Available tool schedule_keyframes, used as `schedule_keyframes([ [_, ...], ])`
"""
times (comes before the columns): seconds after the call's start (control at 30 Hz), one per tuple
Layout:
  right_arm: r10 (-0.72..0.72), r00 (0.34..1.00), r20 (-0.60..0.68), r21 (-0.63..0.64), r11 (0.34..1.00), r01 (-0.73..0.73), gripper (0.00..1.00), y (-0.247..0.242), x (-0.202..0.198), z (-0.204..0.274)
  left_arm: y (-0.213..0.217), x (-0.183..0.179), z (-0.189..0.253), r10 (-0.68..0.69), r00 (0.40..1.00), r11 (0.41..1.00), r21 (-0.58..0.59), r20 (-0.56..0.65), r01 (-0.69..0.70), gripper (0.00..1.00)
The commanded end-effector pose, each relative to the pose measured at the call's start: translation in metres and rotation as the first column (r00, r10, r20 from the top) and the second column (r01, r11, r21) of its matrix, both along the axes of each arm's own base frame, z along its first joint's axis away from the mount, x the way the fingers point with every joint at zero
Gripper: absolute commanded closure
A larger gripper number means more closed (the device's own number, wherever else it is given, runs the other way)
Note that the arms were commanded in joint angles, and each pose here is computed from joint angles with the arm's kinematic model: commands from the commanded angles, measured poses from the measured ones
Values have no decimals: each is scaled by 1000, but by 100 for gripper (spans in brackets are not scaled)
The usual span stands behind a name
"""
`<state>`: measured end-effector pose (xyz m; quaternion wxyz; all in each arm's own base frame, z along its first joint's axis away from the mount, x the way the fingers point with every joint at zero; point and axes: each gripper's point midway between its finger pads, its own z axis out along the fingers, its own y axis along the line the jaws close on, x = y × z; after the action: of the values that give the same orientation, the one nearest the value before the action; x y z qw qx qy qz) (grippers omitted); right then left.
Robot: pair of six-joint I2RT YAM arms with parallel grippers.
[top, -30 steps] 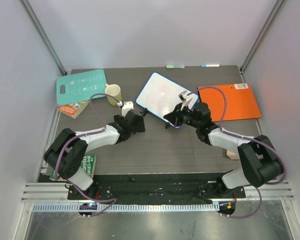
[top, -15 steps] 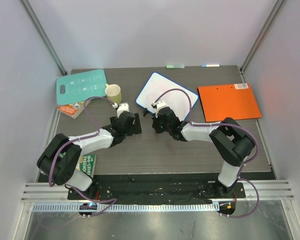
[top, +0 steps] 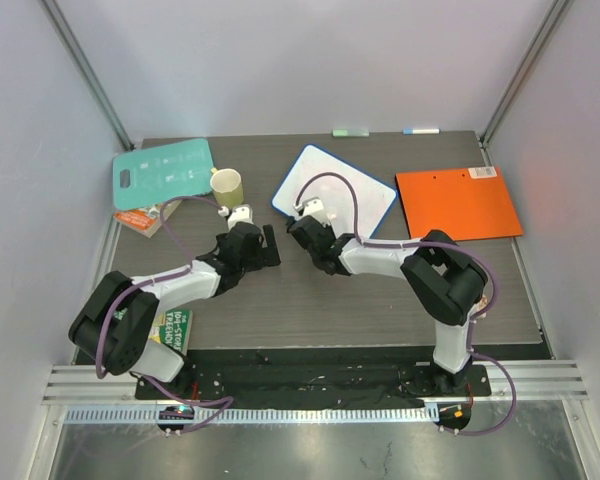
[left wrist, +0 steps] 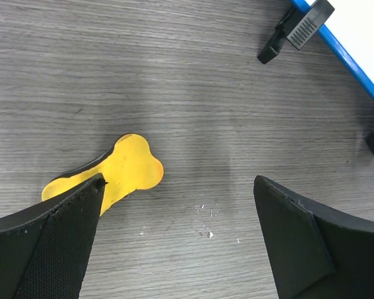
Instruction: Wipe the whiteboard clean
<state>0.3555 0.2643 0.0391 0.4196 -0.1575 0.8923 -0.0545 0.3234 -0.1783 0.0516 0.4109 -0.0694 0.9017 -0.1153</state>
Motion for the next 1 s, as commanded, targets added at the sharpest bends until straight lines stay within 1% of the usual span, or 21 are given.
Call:
schedule_keyframes([
  [0.0,-94,995,31,-110,989,96,99,-25,2,10,-4,7,18,-2,998,998,-62,61,6,0],
  [0.1,-116,993,28,-171,978,119,99,-41,-3,7,-4,7,19,-1,998,998,-68,63,5,0],
  [0.2,-141,989,35,-197,970,145,99,-53,-10,7,-4,7,18,-3,998,997,-72,62,7,0],
  [0.43,-175,984,39,-184,966,179,99,-67,-22,12,-5,7,20,-15,998,997,-78,65,20,0],
  [0.5,-163,986,25,-159,974,165,99,-63,-23,15,-8,9,23,-27,997,996,-77,70,32,0],
  [0.6,-112,994,15,-71,991,112,99,-44,-28,28,-10,11,35,-49,996,996,-66,78,54,0],
  [0.67,-52,998,21,30,998,51,96,-27,-31,46,-8,12,47,-60,994,997,-43,92,64,0],
  [0.7,-27,999,46,94,995,23,83,-19,-33,64,-7,13,52,-64,993,997,-37,102,68,0],
  [0.73,14,999,53,162,987,-23,72,-7,-35,73,-4,11,62,-64,991,997,-28,116,68,0],
  [0.77,46,998,52,193,980,-55,61,-4,-42,76,-5,14,71,-64,989,997,-31,137,69,0],
  [0.8,66,995,72,234,969,-81,43,0,-44,86,-2,11,76,-64,989,997,-23,135,67,0],
  [0.83,73,991,114,292,951,-103,35,0,-49,103,1,11,86,-54,987,998,-22,155,58,0],
  [0.87,71,989,133,313,943,-110,27,-3,-51,110,4,8,91,-57,987,998,-11,153,60,0],
  [0.9,71,986,154,329,937,-119,17,-4,-53,118,6,6,94,-61,986,998,-8,158,63,0],
  [0.93,50,980,192,351,929,-116,12,-14,-56,132,8,4,105,-56,981,998,-16,184,60,0],
  [0.97,39,978,207,356,928,-112,1,-20,-58,137,11,0,106,-55,982,998,-10,182,58,0],
])
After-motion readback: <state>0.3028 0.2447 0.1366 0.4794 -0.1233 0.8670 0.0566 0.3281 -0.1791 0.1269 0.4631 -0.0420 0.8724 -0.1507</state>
